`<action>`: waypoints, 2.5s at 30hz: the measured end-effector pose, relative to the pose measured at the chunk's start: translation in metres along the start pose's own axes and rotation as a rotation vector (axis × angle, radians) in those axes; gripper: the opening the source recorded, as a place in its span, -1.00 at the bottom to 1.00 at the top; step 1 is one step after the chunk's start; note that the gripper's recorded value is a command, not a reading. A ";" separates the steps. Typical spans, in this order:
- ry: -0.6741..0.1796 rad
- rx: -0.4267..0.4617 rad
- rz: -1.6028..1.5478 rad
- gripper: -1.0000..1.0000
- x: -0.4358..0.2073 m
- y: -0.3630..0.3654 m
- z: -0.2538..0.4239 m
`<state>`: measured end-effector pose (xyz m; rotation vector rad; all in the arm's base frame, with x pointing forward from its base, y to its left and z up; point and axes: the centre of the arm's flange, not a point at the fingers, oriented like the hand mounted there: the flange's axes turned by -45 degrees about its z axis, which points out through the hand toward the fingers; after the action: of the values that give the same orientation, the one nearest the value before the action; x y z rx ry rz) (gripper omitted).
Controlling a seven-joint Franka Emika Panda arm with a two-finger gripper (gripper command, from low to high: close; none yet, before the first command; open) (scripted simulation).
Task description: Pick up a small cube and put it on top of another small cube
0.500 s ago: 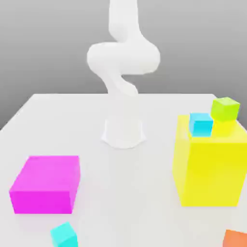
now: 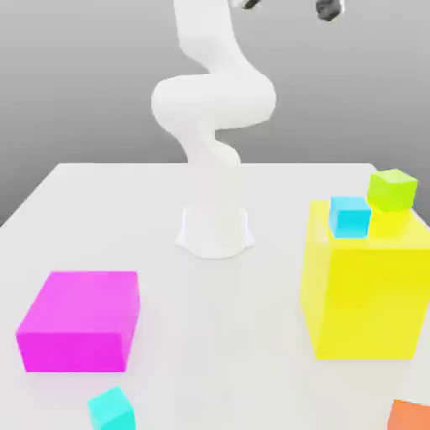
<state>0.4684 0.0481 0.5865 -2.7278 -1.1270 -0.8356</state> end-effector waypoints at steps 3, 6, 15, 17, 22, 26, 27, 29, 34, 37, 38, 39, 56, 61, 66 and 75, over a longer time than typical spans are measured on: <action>-0.020 0.054 -0.117 0.00 0.005 -0.003 0.032; -0.038 0.106 -0.235 0.00 0.008 -0.008 0.065; -0.078 0.249 -0.596 0.00 0.014 -0.035 0.159; -0.085 0.280 -0.680 0.00 0.014 -0.044 0.180; -0.100 0.348 -0.883 0.00 0.011 -0.064 0.227; -0.112 0.398 -1.046 0.00 0.005 -0.080 0.263; -0.115 0.410 -1.087 0.00 0.004 -0.084 0.271; -0.120 0.434 -1.169 0.00 0.000 -0.092 0.288; -0.134 0.492 -1.383 0.00 -0.009 -0.114 0.325; -0.142 0.525 -1.515 0.00 -0.015 -0.127 0.346; -0.144 0.536 -1.559 0.00 -0.017 -0.131 0.352; -0.147 0.548 -1.604 0.00 -0.019 -0.135 0.359; -0.178 0.647 -2.029 -1.00 -0.067 -0.180 0.459; -0.179 0.646 -2.034 -1.00 -0.051 -0.176 0.434; -0.240 0.626 -1.873 -1.00 -0.079 -0.094 0.388; -0.344 0.529 -1.447 -1.00 -0.218 0.062 0.294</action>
<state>0.5178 -0.0570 0.2334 -1.3167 -2.8442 0.0287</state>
